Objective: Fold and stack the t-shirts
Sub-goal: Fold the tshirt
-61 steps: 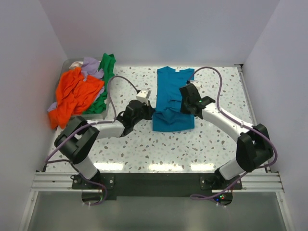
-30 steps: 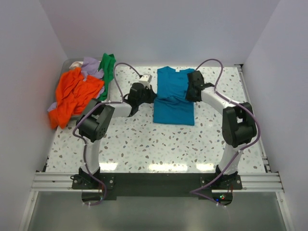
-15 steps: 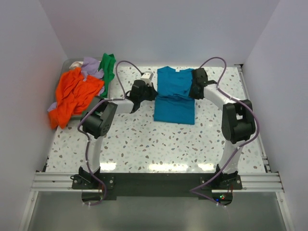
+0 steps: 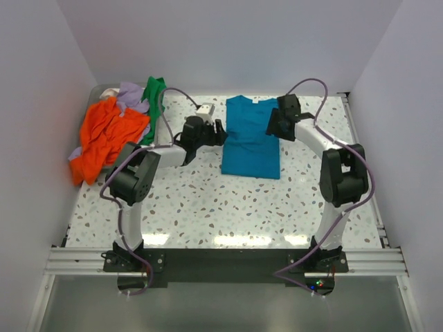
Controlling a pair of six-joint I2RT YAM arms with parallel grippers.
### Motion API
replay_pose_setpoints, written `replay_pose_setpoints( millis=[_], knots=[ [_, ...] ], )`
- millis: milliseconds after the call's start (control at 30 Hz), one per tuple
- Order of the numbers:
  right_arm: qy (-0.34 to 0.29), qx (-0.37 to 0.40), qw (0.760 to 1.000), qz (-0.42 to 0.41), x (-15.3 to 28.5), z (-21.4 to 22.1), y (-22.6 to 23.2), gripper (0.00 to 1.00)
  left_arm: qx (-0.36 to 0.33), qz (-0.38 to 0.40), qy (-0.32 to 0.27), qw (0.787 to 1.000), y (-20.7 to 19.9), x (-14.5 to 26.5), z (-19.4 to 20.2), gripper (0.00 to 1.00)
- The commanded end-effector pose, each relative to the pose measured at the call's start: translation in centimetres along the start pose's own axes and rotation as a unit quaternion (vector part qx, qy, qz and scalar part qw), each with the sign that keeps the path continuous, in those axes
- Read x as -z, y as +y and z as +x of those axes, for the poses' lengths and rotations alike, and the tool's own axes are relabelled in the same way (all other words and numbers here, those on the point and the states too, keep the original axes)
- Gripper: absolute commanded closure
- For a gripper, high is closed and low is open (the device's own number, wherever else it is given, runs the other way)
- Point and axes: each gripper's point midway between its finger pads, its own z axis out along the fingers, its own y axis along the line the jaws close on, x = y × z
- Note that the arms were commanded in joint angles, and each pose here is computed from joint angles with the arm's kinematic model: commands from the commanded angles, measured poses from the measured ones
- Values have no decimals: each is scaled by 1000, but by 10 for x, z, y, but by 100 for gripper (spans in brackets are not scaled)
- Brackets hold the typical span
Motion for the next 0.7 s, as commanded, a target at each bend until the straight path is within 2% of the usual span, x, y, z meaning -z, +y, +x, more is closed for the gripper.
replay_pose_setpoints(
  millis=[0, 133, 433, 667],
  knots=[
    [-38, -8, 999, -34, 35, -20, 6, 35, -17, 11, -28, 999, -6, 23, -18, 35],
    [-11, -9, 999, -48, 43, 12, -1, 36, -9, 25, -18, 999, -13, 42, -4, 36],
    [7, -1, 999, -32, 65, 61, -21, 42, -8, 25, 18, 999, -29, 81, 40, 37],
    [41, 5, 999, -33, 64, 95, -26, 55, -30, 31, 48, 998, -46, 94, 56, 40]
  ],
)
